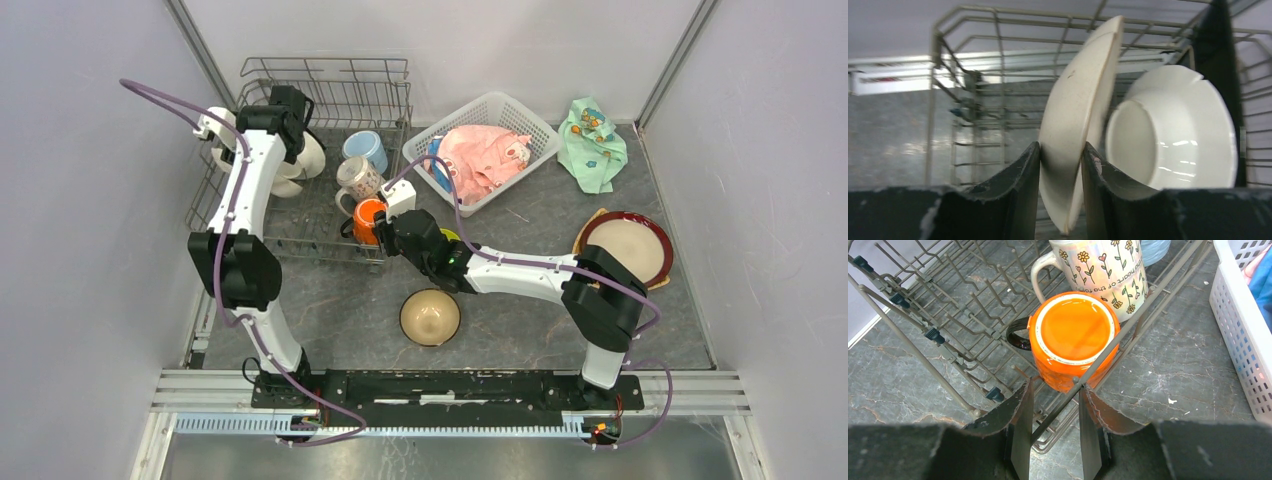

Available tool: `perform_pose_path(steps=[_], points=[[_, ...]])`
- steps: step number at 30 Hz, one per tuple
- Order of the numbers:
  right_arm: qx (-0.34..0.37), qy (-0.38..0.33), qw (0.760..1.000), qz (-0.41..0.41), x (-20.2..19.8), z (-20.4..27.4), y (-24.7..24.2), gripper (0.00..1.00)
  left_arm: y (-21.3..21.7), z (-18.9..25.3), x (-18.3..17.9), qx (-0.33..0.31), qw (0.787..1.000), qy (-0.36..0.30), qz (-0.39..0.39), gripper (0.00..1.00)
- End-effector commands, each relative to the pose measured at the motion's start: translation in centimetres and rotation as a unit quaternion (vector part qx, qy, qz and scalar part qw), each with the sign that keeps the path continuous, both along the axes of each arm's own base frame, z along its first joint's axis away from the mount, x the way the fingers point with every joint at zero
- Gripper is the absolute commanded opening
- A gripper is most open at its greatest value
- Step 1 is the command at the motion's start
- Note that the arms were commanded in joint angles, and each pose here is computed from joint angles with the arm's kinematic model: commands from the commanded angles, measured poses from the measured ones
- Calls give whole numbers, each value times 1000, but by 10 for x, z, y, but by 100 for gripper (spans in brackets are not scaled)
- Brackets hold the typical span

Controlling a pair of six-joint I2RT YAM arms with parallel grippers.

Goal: Load the mixed dishes into the dish rack
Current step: Insert the plate into the dish rack.

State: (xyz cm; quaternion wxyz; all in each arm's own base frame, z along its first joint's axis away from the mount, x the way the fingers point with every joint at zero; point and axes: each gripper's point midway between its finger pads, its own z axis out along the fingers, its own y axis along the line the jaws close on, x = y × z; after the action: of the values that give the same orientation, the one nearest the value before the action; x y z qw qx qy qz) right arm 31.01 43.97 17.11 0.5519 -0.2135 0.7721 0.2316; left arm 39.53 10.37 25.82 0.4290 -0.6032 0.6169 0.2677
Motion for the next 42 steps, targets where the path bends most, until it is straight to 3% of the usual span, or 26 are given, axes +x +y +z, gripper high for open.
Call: perform_pose_path(steps=[1,6,10,15,21,27,34,42], points=[[-95,19,973,211,-85,-52,33,1,-8,42,38,-18,987,-162,-18,42],[-97,19,972,211,-86,-54,34,1,-12,38,45,-24,982,-183,-38,44],[-95,19,972,214,-86,-53,35,1,-17,40,56,-23,979,-188,-76,53],[-98,18,972,211,-85,-53,33,1,-20,69,64,31,977,-130,-165,57],[-91,14,973,213,-87,-47,31,1,-7,91,30,94,974,-74,-191,58],[-81,12,974,212,-88,-42,30,2,-1,85,1,102,964,-73,-232,79],[-71,15,974,215,-90,-36,32,3,44,39,-9,13,973,-34,-228,79],[-68,17,974,217,-91,-36,33,3,53,-1,-2,-23,972,4,-233,79]])
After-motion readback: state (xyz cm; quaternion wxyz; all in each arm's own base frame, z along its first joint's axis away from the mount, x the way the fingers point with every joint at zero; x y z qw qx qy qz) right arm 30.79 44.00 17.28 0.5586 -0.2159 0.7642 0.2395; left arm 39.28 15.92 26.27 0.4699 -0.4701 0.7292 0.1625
